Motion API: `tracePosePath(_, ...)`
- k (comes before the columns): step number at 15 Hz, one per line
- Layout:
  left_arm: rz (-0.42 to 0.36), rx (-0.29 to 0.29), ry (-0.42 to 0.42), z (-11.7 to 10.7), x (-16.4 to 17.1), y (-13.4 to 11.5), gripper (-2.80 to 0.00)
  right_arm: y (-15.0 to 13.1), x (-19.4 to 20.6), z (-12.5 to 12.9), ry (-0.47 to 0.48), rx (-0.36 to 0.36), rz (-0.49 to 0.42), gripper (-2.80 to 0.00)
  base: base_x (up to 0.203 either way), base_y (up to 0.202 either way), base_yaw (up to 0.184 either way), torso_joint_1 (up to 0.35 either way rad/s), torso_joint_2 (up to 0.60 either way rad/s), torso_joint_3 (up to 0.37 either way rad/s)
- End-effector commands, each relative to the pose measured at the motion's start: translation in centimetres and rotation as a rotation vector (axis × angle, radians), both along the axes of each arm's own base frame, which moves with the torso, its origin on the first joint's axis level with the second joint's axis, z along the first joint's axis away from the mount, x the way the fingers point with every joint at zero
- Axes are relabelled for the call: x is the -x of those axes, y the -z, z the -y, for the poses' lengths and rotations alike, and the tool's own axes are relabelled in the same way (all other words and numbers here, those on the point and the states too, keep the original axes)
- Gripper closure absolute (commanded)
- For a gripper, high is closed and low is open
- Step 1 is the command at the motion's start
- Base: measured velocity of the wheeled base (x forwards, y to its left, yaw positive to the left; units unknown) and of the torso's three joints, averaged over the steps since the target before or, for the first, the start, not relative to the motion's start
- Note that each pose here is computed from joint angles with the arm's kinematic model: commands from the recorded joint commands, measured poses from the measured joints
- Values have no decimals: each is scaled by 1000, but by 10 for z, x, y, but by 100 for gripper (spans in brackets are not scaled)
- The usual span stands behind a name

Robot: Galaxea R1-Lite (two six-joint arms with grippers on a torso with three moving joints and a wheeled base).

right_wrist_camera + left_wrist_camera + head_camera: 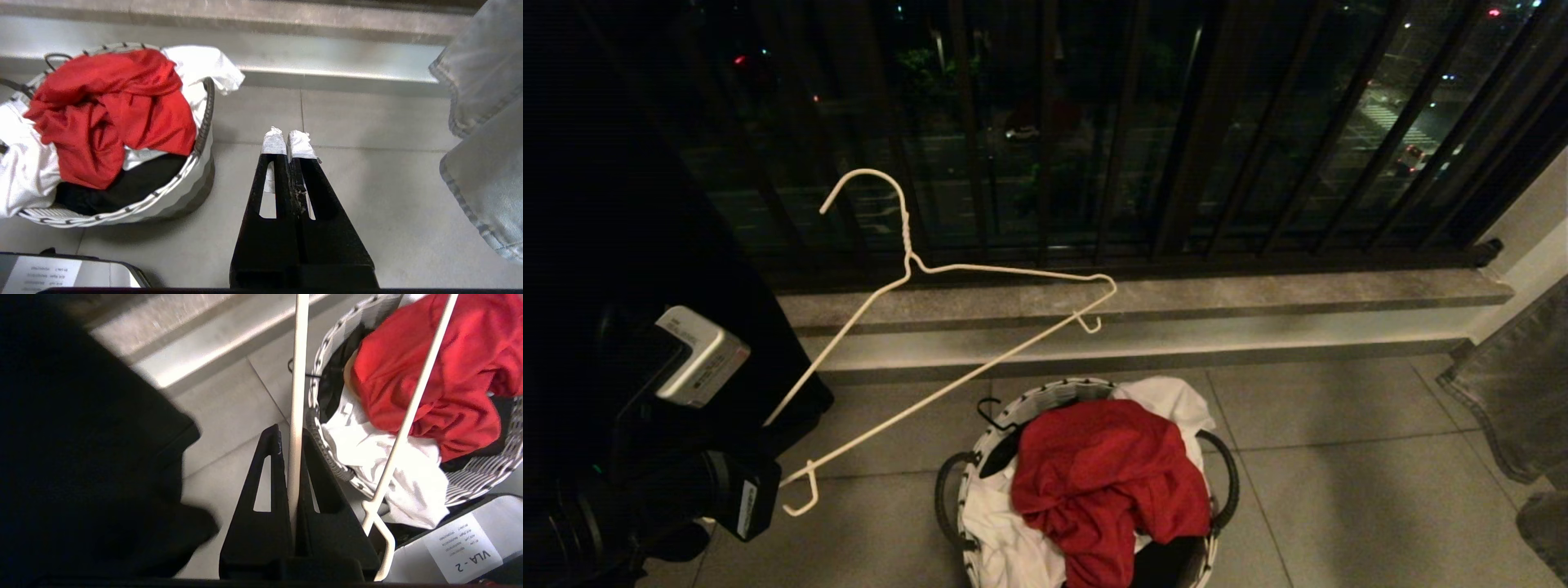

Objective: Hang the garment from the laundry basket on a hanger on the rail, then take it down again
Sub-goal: Pick up clothes from the basket

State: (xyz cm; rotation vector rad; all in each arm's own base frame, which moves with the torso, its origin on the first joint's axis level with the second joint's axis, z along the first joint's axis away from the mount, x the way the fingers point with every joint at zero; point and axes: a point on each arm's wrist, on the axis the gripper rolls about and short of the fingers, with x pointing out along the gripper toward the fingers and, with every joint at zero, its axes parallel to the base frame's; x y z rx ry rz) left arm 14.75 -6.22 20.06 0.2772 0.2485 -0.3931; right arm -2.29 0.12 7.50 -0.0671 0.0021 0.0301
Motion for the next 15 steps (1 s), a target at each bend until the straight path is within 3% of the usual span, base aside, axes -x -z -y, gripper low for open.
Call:
tracePosePath(1, -1, -2, 0, 1, -2, 0, 0, 0, 0, 0, -1, 2, 0, 0, 0, 0, 0, 2, 8, -203)
tracePosePath(11, 35, 7, 5, 0, 1, -7, 0, 0, 0, 0, -4, 18, -8, 0, 0, 0, 0, 5, 3, -160)
tracePosePath(15, 60, 16, -8, -1, 1, -14, 0, -46, -11, -1, -76, 7, -91, 0, 0, 0, 0, 0, 0, 0)
